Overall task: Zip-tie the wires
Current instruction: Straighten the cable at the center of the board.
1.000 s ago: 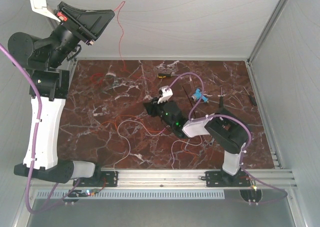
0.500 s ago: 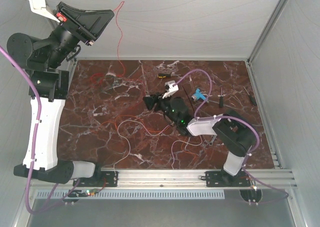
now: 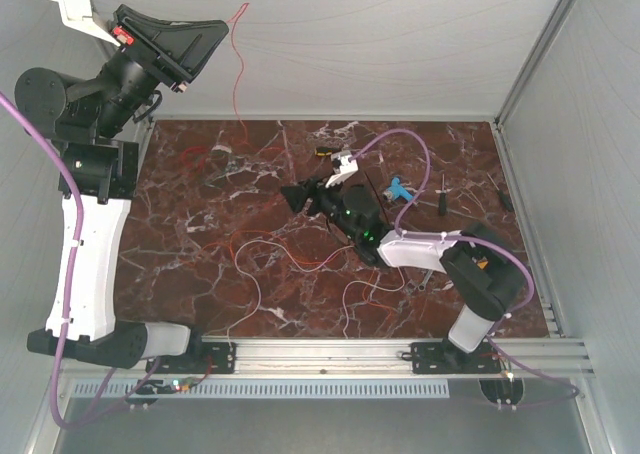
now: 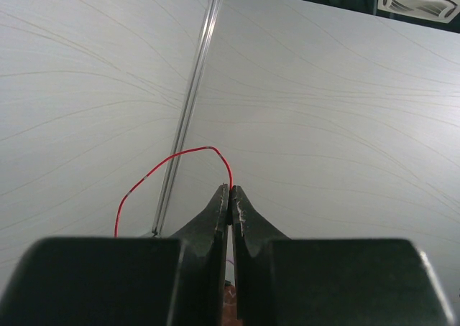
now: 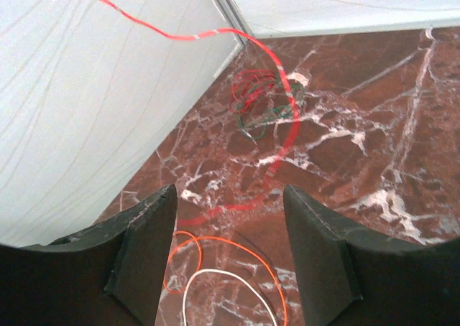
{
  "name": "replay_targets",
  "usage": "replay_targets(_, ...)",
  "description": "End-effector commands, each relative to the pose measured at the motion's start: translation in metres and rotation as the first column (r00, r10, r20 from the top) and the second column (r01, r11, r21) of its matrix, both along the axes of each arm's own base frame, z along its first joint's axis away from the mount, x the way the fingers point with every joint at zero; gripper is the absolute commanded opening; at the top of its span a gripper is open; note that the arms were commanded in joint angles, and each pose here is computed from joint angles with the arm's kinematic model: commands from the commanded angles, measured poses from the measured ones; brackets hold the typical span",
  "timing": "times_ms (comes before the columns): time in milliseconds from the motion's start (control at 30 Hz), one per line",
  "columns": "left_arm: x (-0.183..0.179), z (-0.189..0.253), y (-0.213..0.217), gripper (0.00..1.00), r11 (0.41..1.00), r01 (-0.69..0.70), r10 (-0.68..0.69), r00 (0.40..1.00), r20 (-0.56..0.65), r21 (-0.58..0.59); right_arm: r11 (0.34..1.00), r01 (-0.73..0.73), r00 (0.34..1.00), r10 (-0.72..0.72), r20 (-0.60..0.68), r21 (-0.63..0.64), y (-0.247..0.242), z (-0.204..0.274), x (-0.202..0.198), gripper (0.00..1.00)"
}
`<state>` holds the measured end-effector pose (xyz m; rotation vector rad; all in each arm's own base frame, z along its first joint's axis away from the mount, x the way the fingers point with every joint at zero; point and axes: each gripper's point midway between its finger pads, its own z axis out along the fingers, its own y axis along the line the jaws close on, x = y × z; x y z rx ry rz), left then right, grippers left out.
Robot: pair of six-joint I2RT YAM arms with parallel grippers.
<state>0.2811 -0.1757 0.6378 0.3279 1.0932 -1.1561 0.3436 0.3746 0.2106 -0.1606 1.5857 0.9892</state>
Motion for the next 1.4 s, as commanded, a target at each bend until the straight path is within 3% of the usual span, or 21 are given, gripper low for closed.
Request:
replay_targets(0,-0.017,0.012,-0.002,0.00,1.000,0.028,-0.028,0.997,0.067,-0.004,0.997,-0.014,0.999,0.011,0.030,0.082,0.011,0.036,0.009,0.59)
replay_targets(300,-0.022,0.017,-0.002,0.00,0.999,0.033,-0.032,0.996,0.084,-0.005,0.981,0.190,0.978,-0.192,-0.076,-0.033,0.002,-0.003,0.045,0.54)
replay_targets(1133,-0.018,0.008,-0.004,0.00,0.999,0.046,-0.045,0.997,0.070,-0.004,0.977,0.181,0.979,-0.190,-0.078,-0.114,-0.027,-0.007,0.020,0.59)
replay_targets(1367,-0.019,0.008,-0.004,0.00,0.999,0.050,-0.050,0.996,0.071,-0.007,0.989,0.131,0.987,-0.137,-0.086,-0.071,-0.001,-0.002,0.032,0.64)
